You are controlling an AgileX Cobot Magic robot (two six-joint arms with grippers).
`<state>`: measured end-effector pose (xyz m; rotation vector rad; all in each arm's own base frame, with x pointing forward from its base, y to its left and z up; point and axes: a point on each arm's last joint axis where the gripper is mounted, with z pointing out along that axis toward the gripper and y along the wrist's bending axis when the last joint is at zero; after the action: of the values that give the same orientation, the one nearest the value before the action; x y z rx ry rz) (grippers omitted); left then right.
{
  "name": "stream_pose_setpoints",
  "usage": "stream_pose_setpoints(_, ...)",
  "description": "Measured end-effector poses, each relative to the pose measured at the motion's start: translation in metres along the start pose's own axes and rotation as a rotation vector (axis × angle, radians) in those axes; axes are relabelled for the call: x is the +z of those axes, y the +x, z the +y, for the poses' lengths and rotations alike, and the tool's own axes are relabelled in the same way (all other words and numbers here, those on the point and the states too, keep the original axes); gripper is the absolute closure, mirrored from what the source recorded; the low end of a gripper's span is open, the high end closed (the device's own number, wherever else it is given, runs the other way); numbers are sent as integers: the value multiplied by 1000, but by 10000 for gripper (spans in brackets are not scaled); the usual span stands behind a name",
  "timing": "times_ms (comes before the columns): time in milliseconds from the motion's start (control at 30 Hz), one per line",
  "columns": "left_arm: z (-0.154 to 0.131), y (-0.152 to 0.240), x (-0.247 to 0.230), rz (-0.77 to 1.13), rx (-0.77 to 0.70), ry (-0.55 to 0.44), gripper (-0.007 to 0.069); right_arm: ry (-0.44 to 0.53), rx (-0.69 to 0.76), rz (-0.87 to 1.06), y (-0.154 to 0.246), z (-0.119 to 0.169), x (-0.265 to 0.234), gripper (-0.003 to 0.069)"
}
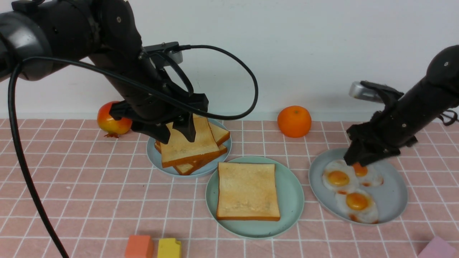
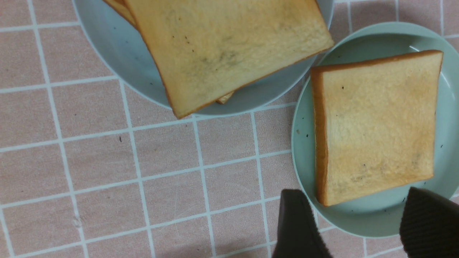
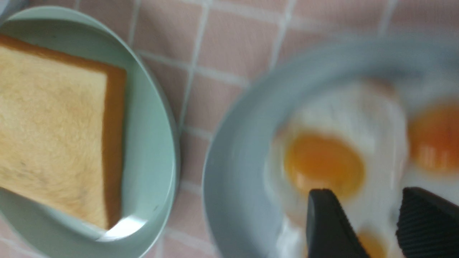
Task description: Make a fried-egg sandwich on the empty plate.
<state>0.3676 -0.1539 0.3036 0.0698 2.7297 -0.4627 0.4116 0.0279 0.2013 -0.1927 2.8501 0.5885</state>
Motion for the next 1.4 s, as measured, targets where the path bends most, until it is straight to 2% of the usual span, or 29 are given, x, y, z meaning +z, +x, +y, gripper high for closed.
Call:
stream_pose_setpoints(233,0,0,0,2,0,0,196,26,339,7,27,-8,19,343)
stream_pose_setpoints(533,0,0,0,3,2,-1,196,37,437,-106,24,-14,27,343)
stream_pose_setpoints(800,0,0,0,3,4,-1,196,13,489,-92,24,-19,40,347)
stream_pose_setpoints(867,0,0,0,4,4,-1,196,14,489,-89,24,-19,41,376)
stream_pose_setpoints(1133,0,1,0,7,4,-2,197,16,487,-86,24,-26,39,641)
stream_pose_setpoints(1200,0,1,0,8,4,-2,196,12,491,-87,25,-27,38,664)
stream_pose_setpoints(1400,0,1,0,10,4,-2,196,19,465,-100,26,-32,30,665)
